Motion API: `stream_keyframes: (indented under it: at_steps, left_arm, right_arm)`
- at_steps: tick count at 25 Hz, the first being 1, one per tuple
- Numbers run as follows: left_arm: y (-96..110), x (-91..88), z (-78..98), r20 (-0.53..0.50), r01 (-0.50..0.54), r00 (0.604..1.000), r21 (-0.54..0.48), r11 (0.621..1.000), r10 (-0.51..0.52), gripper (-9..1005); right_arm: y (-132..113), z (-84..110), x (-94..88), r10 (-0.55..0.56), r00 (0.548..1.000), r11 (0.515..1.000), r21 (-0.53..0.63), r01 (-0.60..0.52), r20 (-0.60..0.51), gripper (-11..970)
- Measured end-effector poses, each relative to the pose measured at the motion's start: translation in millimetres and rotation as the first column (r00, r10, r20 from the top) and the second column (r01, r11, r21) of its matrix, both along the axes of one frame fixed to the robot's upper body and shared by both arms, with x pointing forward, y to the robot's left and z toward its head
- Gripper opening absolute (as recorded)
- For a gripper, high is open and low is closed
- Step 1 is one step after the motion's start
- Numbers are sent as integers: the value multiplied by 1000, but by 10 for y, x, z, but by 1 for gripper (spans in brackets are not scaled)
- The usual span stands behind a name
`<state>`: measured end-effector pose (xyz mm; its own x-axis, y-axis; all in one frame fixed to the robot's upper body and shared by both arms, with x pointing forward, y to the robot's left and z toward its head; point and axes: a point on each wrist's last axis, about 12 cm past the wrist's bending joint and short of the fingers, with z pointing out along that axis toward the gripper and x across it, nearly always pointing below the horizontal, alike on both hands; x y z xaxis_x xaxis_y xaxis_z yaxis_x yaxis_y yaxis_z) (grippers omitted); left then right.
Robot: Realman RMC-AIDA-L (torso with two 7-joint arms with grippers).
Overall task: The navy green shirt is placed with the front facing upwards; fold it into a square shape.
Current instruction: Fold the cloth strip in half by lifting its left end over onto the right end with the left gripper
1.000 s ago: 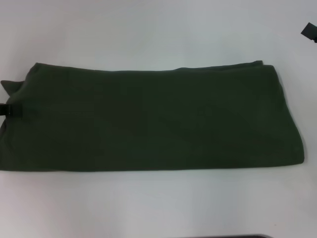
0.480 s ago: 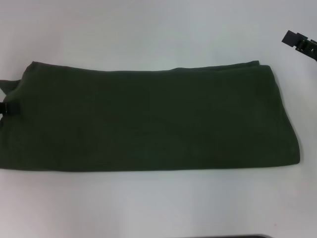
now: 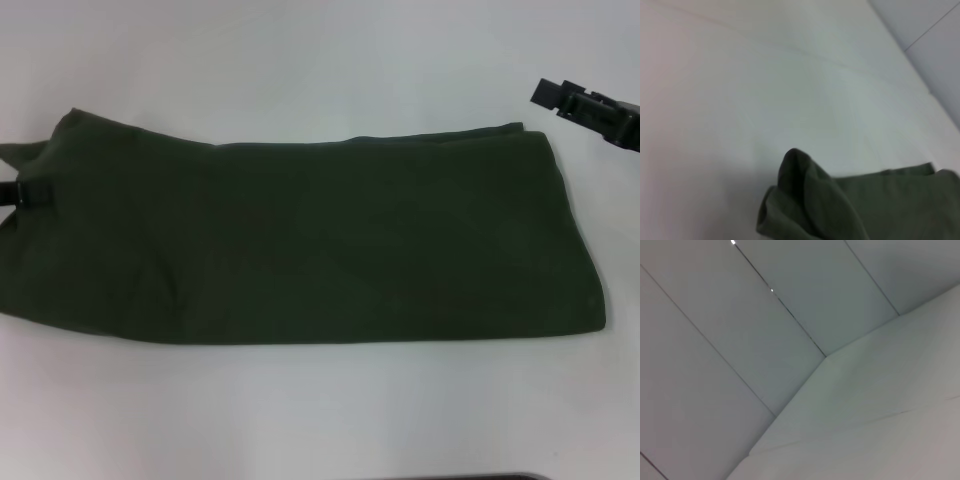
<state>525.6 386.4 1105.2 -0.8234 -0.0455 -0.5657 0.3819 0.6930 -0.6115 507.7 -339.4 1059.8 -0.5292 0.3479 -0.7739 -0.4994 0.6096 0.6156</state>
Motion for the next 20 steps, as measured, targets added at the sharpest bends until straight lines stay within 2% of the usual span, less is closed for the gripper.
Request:
stream_keyframes:
  at_steps: [8,15,20]
  left_arm:
    - [-49,-12,148,74,26,997,-107,994,-18,33]
    - [5,0,244,113,21,994,-97,995,-10,32]
    - [80,-13,251,119,3,993,-81,997,7,32]
  right_arm:
    - [50,-1,42,6,1000,1000,-4,-6,1,925]
    - [52,-1,52,6,1000,1000,-13,-6,7,925]
    - [62,-1,56,6,1000,1000,-11,-6,9,925]
